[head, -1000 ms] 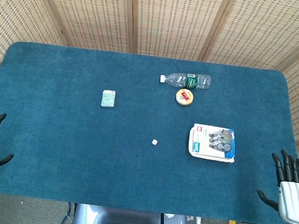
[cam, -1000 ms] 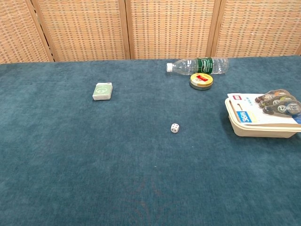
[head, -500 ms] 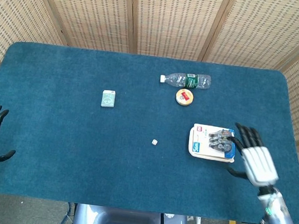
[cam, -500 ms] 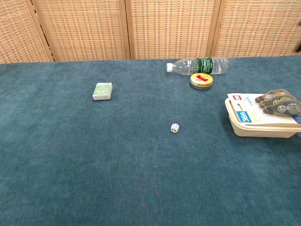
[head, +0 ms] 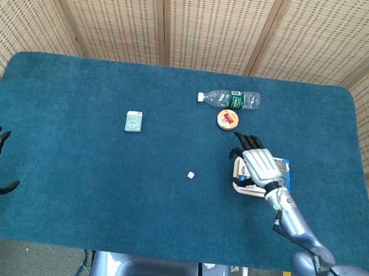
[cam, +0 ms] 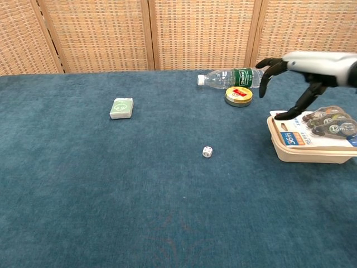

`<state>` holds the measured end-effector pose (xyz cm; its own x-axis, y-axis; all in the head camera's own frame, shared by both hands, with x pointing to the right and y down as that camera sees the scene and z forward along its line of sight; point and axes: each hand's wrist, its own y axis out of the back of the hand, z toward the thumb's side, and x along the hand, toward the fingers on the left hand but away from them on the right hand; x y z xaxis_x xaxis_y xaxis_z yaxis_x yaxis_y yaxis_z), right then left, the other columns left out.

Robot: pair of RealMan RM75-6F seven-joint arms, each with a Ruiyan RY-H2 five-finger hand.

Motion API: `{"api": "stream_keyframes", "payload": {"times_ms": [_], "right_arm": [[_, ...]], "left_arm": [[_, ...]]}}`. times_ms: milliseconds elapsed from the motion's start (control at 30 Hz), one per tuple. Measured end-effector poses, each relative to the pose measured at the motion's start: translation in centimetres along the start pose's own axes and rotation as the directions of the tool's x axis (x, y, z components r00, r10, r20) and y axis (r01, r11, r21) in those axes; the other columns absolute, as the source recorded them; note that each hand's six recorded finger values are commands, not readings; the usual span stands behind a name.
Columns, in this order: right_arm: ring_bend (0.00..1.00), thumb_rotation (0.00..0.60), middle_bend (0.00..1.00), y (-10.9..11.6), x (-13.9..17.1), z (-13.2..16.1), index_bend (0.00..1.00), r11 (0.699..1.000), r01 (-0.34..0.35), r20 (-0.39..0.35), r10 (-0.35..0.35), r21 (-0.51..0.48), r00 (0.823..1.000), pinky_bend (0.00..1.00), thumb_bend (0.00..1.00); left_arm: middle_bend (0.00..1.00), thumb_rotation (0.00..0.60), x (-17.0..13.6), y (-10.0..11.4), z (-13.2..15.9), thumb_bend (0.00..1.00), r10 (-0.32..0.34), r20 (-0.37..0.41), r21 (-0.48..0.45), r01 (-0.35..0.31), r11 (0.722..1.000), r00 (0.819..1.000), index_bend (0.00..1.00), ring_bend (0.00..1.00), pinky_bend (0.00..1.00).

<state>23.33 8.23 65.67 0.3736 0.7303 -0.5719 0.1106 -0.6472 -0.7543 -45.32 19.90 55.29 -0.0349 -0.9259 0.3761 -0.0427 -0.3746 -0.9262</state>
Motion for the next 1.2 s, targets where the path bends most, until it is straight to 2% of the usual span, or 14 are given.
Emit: {"api": "stream_keyframes", "payload": {"times_ms": [133, 267, 400, 833, 967, 1200], "right_arm": [[0.0, 0.6, 0.0, -1.7, -1.4, 0.8, 0.37, 0.999, -0.025, 0.019, 0.025, 0.023, 1.0, 0.0, 0.26], [0.0, 0.6, 0.0, -3.0, -2.2, 1.1, 0.38, 0.999, -0.051, 0.055, 0.051, -0.002, 0.997, 0.0, 0.26], [0.0, 0.6, 0.0, -4.4, -3.1, 2.0, 0.38, 0.997, -0.073, 0.089, 0.074, -0.02, 0.993, 0.0, 0.31], [0.0, 0.6, 0.0, -8.4, -5.3, 7.9, 0.39, 0.99, -0.134, 0.101, 0.136, -0.033, 0.986, 0.0, 0.36], [0.0, 0.6, 0.0, -8.8, -5.9, 9.1, 0.39, 0.991, -0.134, 0.1, 0.136, -0.021, 0.986, 0.0, 0.36], [0.0, 0.6, 0.0, -9.4, -6.5, 9.7, 0.39, 0.99, -0.139, 0.121, 0.139, -0.006, 0.983, 0.0, 0.36]], "left_arm": [[0.0, 0.6, 0.2, -0.1, 0.1, 0.0, -0.004, 0.001, 0.005, 0.004, 1.0, 1.0, 0.0, 0.0, 0.0], [0.0, 0.6, 0.2, 0.0, 0.1, 0.0, -0.003, 0.001, 0.003, 0.003, 1.0, 1.0, 0.0, 0.0, 0.0], [0.0, 0.6, 0.2, 0.0, 0.0, 0.0, -0.004, -0.001, 0.001, 0.004, 1.0, 1.0, 0.0, 0.0, 0.0], [0.0, 0.6, 0.3, 0.0, -0.2, 0.0, -0.009, -0.004, -0.005, 0.009, 1.0, 1.0, 0.0, 0.0, 0.0], [0.0, 0.6, 0.3, 0.1, -0.4, 0.0, -0.011, -0.009, -0.012, 0.011, 1.0, 1.0, 0.0, 0.0, 0.0], [0.0, 0.6, 0.5, 0.3, -0.7, 0.0, -0.013, -0.013, -0.023, 0.013, 1.0, 1.0, 0.0, 0.0, 0.0]]}}
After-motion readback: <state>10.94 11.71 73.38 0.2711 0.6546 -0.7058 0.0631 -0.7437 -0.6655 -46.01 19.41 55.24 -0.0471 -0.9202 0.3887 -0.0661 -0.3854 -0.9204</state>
